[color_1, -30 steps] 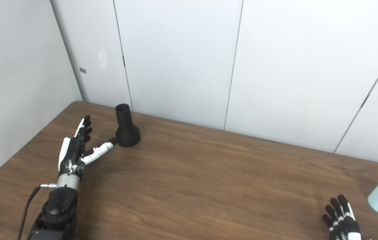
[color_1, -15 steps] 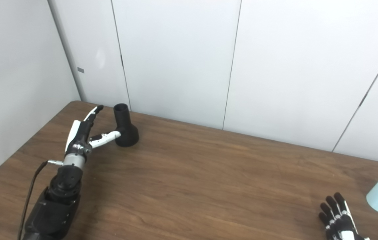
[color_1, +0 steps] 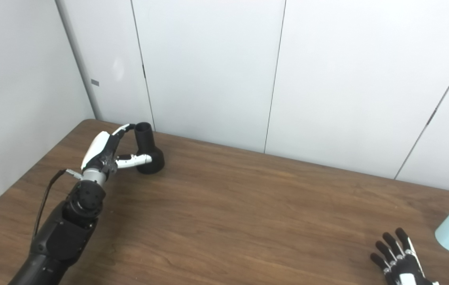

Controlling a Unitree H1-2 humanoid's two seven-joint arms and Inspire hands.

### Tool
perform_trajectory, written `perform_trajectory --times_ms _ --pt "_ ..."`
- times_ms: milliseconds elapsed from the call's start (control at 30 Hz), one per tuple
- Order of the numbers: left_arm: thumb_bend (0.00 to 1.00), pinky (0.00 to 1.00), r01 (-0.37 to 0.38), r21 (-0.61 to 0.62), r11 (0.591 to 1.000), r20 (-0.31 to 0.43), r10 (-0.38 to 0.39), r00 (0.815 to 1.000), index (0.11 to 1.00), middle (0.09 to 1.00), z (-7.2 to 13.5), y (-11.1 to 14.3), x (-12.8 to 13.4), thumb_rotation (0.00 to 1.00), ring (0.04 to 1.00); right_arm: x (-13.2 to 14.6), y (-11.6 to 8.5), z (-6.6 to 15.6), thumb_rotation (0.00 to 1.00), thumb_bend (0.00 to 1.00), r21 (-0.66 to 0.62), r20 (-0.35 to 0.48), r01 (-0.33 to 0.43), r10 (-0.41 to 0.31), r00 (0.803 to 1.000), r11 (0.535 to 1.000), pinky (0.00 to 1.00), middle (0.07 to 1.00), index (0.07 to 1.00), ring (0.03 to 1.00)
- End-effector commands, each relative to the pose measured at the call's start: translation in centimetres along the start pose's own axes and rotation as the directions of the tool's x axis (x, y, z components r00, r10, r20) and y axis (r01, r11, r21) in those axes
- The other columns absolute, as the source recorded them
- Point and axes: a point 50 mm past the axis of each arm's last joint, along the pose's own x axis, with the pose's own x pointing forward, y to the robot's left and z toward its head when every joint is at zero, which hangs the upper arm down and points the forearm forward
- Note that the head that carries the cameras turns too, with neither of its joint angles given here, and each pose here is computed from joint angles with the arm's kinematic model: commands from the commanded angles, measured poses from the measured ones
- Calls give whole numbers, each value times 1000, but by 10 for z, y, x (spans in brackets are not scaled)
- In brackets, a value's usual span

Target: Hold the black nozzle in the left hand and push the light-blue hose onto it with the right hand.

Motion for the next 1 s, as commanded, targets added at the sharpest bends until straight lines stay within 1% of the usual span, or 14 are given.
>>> perform_trajectory --times_ms 0,67,200,333,400,533,600,667,733,833,967 --pt "1000 979 -100 53 994 83 95 992 885 931 19 24 16 408 962 -25 1 -34 787 574 16 -132 19 -17 991 1000 836 906 931 888" --pt "1000 996 -103 75 992 66 98 993 883 933 15 21 20 409 977 -25 0 -34 785 562 11 -131 16 -14 991 1000 837 893 917 881" --pt "1000 1000 -111 95 989 45 107 993 869 930 10 16 26 406 998 -24 -1 -33 777 548 4 -124 5 -4 992 1000 828 878 899 870" --pt "1000 1000 -91 89 992 5 91 996 862 950 6 12 32 413 1000 -23 -1 -31 772 538 -7 -122 -11 10 992 1000 821 876 888 880" --pt "1000 1000 -78 75 994 0 78 997 866 960 6 11 33 409 1000 -23 -1 -31 765 522 -9 -119 -14 13 993 1000 813 876 885 880" --pt "1000 1000 -43 62 997 12 43 999 874 943 14 9 35 400 989 -22 0 -31 769 488 -7 -118 -26 25 993 1000 824 883 889 891" --pt "1000 1000 -32 76 997 21 30 999 881 937 20 6 36 425 983 -21 1 -31 762 476 -6 -118 -32 31 992 999 825 886 889 893" --pt "1000 1000 -16 80 997 33 14 999 879 935 24 2 37 423 994 -21 2 -31 746 496 -7 -118 -35 34 992 999 827 889 887 894" --pt "1000 1000 4 72 997 39 -7 999 877 937 29 -1 37 418 999 -21 3 -31 755 510 -3 -116 -36 35 993 999 839 896 891 901" --pt "1000 1000 39 46 998 42 -41 998 895 951 37 -3 35 416 1000 -21 4 -30 752 519 39 -115 -29 34 993 999 861 901 890 914" --pt "1000 1000 60 36 998 49 -62 997 906 965 43 -5 35 418 1000 -22 5 -29 780 522 48 -113 -32 37 993 998 876 911 898 929"
